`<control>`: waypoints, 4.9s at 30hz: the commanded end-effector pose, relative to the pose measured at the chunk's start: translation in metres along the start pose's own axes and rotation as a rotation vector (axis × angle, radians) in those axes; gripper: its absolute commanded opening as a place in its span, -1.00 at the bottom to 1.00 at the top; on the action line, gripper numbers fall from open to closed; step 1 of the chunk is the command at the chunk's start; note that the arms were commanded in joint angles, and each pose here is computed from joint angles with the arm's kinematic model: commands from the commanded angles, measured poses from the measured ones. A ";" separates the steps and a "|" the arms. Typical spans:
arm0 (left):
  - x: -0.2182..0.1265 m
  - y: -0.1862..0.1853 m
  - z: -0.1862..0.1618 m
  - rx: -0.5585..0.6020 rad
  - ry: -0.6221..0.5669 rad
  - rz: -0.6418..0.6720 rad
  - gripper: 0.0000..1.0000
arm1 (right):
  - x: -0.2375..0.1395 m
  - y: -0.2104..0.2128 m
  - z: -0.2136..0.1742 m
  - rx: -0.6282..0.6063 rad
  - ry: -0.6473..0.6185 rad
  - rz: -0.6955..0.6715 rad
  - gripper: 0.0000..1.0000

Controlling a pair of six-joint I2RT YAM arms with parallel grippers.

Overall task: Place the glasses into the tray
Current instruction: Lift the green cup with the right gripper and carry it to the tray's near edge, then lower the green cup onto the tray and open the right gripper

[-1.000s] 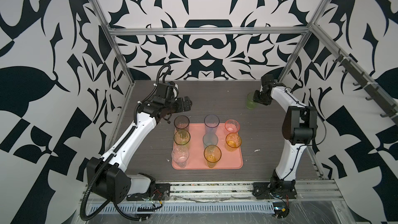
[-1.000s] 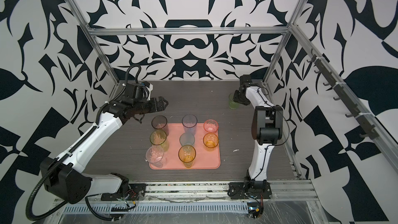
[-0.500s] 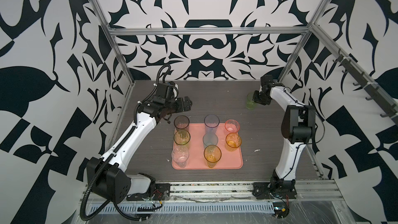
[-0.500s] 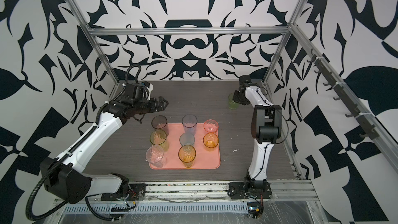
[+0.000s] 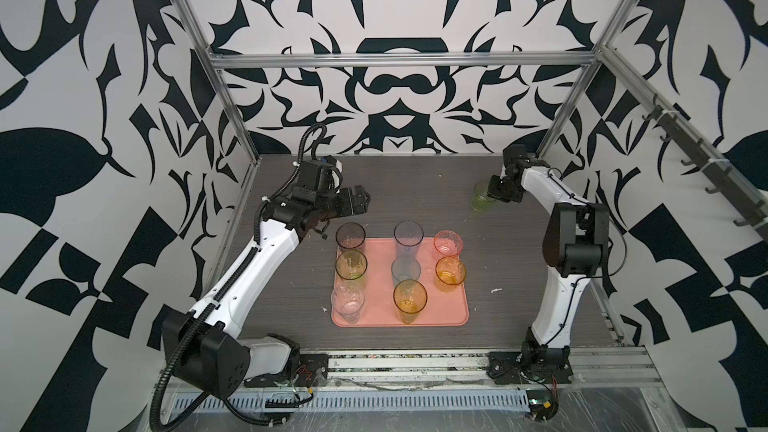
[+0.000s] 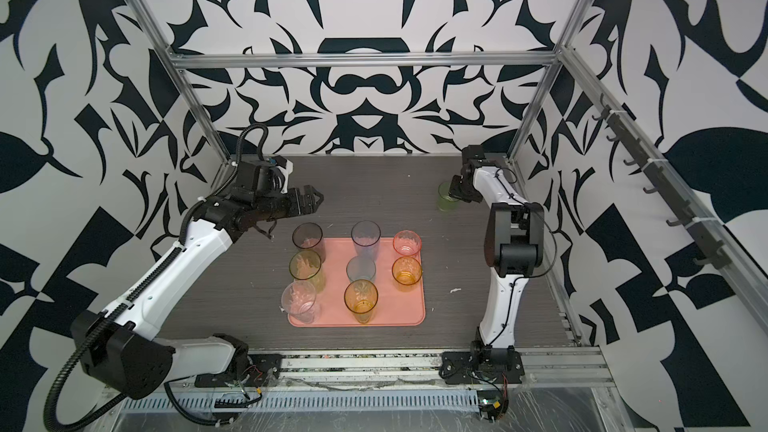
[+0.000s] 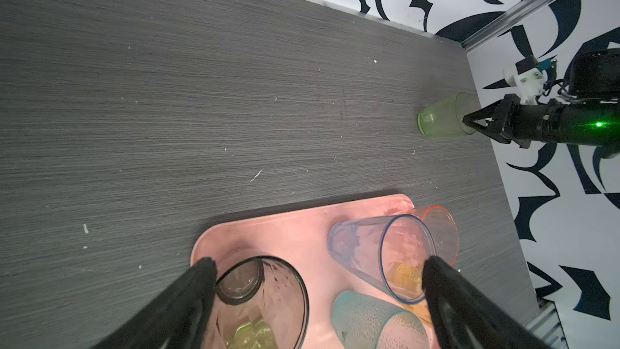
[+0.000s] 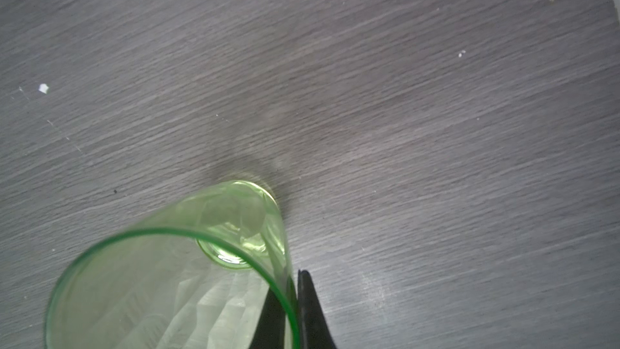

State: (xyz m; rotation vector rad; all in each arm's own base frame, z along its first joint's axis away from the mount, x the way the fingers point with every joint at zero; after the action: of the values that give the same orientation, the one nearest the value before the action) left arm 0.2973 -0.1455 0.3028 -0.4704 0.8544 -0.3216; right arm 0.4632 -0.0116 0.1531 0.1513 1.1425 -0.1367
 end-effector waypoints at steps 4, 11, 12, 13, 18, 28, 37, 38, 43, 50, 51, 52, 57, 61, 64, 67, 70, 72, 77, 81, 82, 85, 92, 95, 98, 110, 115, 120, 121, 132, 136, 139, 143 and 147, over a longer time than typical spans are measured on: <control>-0.021 -0.004 -0.004 0.007 -0.030 -0.035 0.99 | -0.034 -0.003 0.008 0.002 -0.046 -0.010 -0.98; -0.030 -0.004 -0.011 -0.004 -0.013 -0.054 0.99 | -0.064 -0.005 -0.006 0.014 -0.052 -0.004 -1.00; -0.031 -0.004 -0.013 -0.004 -0.006 -0.061 0.99 | -0.069 -0.005 -0.010 0.019 -0.056 0.003 -1.00; -0.032 -0.004 -0.015 -0.007 0.001 -0.064 0.99 | -0.074 -0.006 -0.013 0.026 -0.061 0.008 -1.00; -0.037 -0.002 -0.023 -0.008 0.027 -0.064 0.99 | -0.104 -0.009 -0.035 0.045 -0.082 0.022 -1.00; -0.058 0.003 -0.033 -0.029 -0.010 -0.069 0.99 | -0.173 -0.010 -0.085 0.020 -0.103 0.063 -1.00; -0.069 0.000 -0.032 -0.038 -0.038 -0.084 0.99 | -0.218 -0.008 -0.125 -0.036 -0.096 0.068 -1.00; -0.070 0.001 -0.032 -0.040 -0.037 -0.084 0.99 | -0.222 -0.006 -0.130 -0.049 -0.094 0.067 -1.00; -0.071 0.000 -0.032 -0.056 -0.040 -0.089 0.99 | -0.239 -0.003 -0.153 -0.085 -0.088 0.066 -1.00; -0.069 0.002 -0.035 -0.074 -0.033 -0.089 0.99 | -0.251 0.017 -0.186 -0.142 -0.051 0.098 -1.00; -0.069 0.002 -0.035 -0.077 -0.031 -0.088 0.99 | -0.251 0.021 -0.191 -0.158 -0.041 0.102 -1.00; -0.069 0.002 -0.035 -0.080 -0.032 -0.087 0.99 | -0.251 0.024 -0.196 -0.174 -0.031 0.102 -1.00; -0.069 0.003 -0.038 -0.096 -0.030 -0.093 0.99 | -0.254 0.037 -0.219 -0.236 -0.012 0.088 -1.00; -0.069 0.006 -0.042 -0.102 -0.028 -0.091 0.99 | -0.253 0.041 -0.239 -0.249 0.008 0.091 -1.00; -0.070 0.008 -0.043 -0.105 -0.032 -0.086 0.99 | -0.253 0.040 -0.250 -0.268 0.017 0.063 -1.00; -0.069 0.009 -0.044 -0.104 -0.032 -0.085 0.99 | -0.254 0.043 -0.260 -0.278 0.017 0.062 -1.00; -0.069 0.009 -0.045 -0.102 -0.030 -0.085 0.99 | -0.251 0.049 -0.268 -0.294 0.031 0.072 -1.00; -0.070 0.009 -0.044 -0.101 -0.037 -0.084 0.99 | -0.249 0.054 -0.274 -0.306 0.033 0.071 -1.00; -0.069 0.010 -0.046 -0.099 -0.037 -0.083 0.99 | -0.243 0.068 -0.290 -0.333 0.032 0.082 -1.00; -0.068 0.011 -0.047 -0.102 -0.034 -0.079 0.99 | -0.237 0.080 -0.302 -0.359 0.035 0.092 -1.00; -0.068 0.012 -0.047 -0.102 -0.034 -0.079 0.99 | -0.236 0.083 -0.305 -0.364 0.033 0.098 -1.00; -0.068 0.011 -0.047 -0.102 -0.033 -0.080 0.99 | -0.229 0.091 -0.315 -0.365 0.033 0.121 -1.00; -0.067 0.012 -0.048 -0.107 -0.028 -0.075 0.99 | -0.215 0.106 -0.334 -0.401 0.051 0.124 -1.00; -0.068 0.012 -0.048 -0.108 -0.027 -0.080 0.99 | -0.210 0.106 -0.337 -0.406 0.052 0.118 -1.00; -0.068 0.012 -0.048 -0.109 -0.028 -0.079 0.99 | -0.203 0.107 -0.340 -0.402 0.046 0.132 -1.00; -0.068 0.013 -0.051 -0.112 -0.021 -0.075 0.99 | -0.180 0.100 -0.346 -0.448 0.016 0.116 -1.00; -0.068 0.014 -0.051 -0.112 -0.021 -0.069 0.99 | -0.173 0.099 -0.342 -0.457 0.019 0.082 -1.00; -0.069 0.015 -0.052 -0.110 -0.021 -0.066 0.99 | -0.164 0.096 -0.339 -0.438 0.040 0.073 -1.00; -0.069 0.015 -0.052 -0.109 -0.023 -0.065 0.99 | -0.162 0.095 -0.339 -0.433 0.046 0.073 -1.00; -0.068 0.015 -0.051 -0.104 -0.021 -0.058 0.99 | -0.144 0.088 -0.338 -0.386 0.094 0.087 -1.00; -0.066 0.016 -0.051 -0.106 -0.016 -0.057 0.99 | -0.141 0.088 -0.338 -0.379 0.111 0.096 -1.00; -0.066 0.015 -0.051 -0.105 -0.014 -0.056 0.99 | -0.141 0.088 -0.338 -0.377 0.120 0.097 -1.00; -0.066 0.015 -0.051 -0.105 -0.015 -0.055 0.99 | -0.142 0.089 -0.336 -0.377 0.125 0.093 -0.70; -0.066 0.014 -0.049 -0.103 -0.018 -0.056 0.99 | -0.145 0.091 -0.333 -0.381 0.122 0.098 -0.54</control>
State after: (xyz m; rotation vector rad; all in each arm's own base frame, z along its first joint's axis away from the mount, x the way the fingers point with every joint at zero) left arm 0.2201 -0.1171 0.3110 -0.6034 0.8364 -0.3340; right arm 0.1206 0.1428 0.1483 -0.1217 1.2668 0.1696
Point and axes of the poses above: each gripper's point midway between its finger pads, its own x axis out along the fingers, its own y axis along the line the jaws close on, z = x × y, the point moved 7 cm from there along -x, back along the fingers, and after that the axes turned 8 degrees about -x, right-handed, at the moved point
